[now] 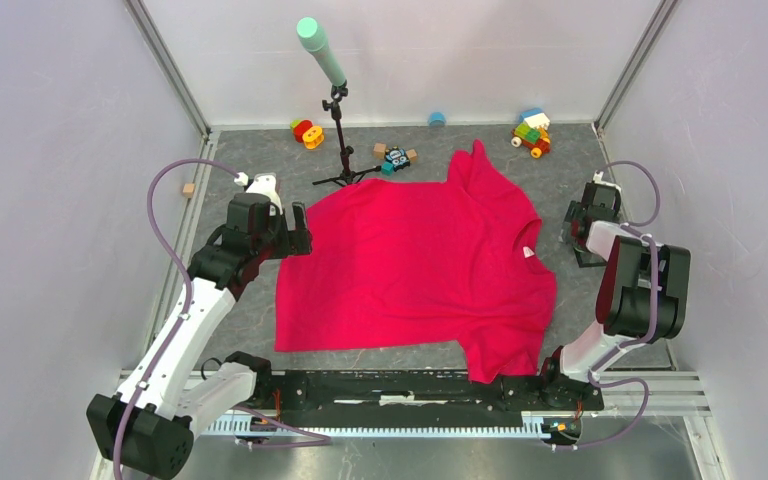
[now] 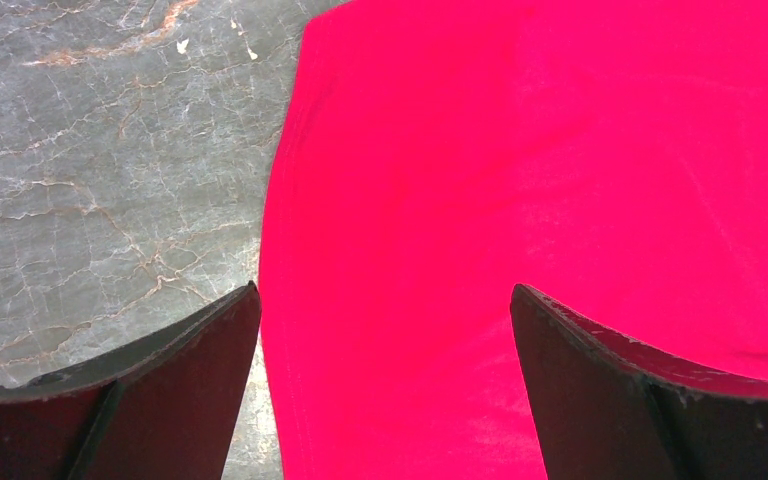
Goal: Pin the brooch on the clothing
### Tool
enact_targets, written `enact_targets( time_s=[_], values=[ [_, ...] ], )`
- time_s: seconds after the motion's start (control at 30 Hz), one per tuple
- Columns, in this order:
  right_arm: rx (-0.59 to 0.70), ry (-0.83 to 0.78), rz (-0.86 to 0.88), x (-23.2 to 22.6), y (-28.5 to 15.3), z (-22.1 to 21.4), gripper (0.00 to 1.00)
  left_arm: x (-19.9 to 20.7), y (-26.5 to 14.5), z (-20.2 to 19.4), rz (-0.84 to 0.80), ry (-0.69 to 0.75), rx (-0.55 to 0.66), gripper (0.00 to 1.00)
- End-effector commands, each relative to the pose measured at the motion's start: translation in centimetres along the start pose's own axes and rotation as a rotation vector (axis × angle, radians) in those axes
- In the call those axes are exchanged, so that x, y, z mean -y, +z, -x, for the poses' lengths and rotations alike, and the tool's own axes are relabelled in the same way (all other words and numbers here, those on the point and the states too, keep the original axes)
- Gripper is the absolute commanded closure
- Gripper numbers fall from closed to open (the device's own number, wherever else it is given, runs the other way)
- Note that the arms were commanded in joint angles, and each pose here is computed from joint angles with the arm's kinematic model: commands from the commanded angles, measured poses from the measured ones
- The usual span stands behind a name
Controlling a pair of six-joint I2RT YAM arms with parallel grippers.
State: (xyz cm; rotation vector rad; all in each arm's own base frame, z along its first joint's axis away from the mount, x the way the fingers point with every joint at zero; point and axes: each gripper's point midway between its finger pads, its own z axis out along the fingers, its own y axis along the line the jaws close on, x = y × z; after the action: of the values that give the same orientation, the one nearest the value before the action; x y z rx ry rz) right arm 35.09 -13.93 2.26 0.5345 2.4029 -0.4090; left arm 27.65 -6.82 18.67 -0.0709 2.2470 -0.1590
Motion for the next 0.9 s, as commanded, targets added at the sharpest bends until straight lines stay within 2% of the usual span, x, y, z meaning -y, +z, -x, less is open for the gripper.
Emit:
enact_targets(
  time_s=[0.0,0.33,0.53,0.87],
  values=[
    [0.011,-0.012,-0.015,0.1,0.3,1.4,0.34,0.0,-0.3,1.1,-0.008,0.021,0.048,0.00],
    [-0.006,-0.010,0.002,-0.2,0.4,1.0,0.49,0.0,-0.3,1.1,-0.009,0.021,0.048,0.00],
    [0.012,0.000,0.014,-0.4,-0.1,1.3,0.52,0.0,-0.3,1.1,-0.010,0.020,0.049,0.00],
    [0.149,-0.031,0.061,-2.4,-4.3,2.9,0.55,-0.3,-0.6,1.7,0.002,0.021,0.073,0.00]
  ],
)
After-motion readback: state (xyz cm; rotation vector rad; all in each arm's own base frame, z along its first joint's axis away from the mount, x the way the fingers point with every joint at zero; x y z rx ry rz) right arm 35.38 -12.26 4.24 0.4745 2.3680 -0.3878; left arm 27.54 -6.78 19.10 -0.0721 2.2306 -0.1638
